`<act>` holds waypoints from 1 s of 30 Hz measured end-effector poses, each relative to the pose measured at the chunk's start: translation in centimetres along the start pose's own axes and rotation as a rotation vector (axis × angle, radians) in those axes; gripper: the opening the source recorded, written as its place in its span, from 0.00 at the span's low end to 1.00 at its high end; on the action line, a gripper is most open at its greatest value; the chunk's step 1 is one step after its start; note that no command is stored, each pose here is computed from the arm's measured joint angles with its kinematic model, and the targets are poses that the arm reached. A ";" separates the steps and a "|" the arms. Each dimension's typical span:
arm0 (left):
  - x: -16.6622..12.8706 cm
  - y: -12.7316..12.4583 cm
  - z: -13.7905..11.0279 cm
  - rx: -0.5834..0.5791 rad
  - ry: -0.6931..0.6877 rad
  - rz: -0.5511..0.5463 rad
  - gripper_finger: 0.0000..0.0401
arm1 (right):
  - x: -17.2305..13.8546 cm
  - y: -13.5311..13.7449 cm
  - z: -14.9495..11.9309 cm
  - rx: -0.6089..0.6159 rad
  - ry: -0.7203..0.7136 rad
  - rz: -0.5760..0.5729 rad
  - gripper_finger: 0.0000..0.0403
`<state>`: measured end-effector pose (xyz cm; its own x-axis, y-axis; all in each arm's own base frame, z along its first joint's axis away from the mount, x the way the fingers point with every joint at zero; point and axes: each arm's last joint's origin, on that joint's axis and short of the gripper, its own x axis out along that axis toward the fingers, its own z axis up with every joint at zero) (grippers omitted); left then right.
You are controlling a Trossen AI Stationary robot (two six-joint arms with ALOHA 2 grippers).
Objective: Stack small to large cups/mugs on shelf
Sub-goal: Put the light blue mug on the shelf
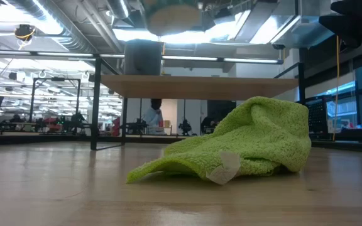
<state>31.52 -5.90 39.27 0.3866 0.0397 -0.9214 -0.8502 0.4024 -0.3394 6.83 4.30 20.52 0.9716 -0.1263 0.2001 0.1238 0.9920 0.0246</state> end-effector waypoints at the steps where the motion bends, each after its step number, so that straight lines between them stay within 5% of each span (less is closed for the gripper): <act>1: 0.3 -0.1 0.5 0.010 -0.004 0.009 0.04 | 0.0 0.0 0.0 0.000 0.000 0.000 0.45; 11: 2.9 -1.7 7.2 0.117 -0.041 0.014 0.04 | 0.0 0.0 0.0 -0.001 0.001 0.000 0.45; 15: 1.8 -0.8 9.4 0.106 -0.067 0.028 0.04 | 0.0 0.0 0.0 -0.001 0.001 0.000 0.45; 30: -0.2 1.1 13.3 0.026 -0.129 0.020 0.04 | 0.0 0.0 0.0 -0.001 0.001 0.000 0.45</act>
<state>35.23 6.67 41.57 0.4137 0.1645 -0.8954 -0.8494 0.4238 -0.3145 6.84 4.30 20.51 0.9718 -0.1260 0.1994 0.1238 0.9920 0.0235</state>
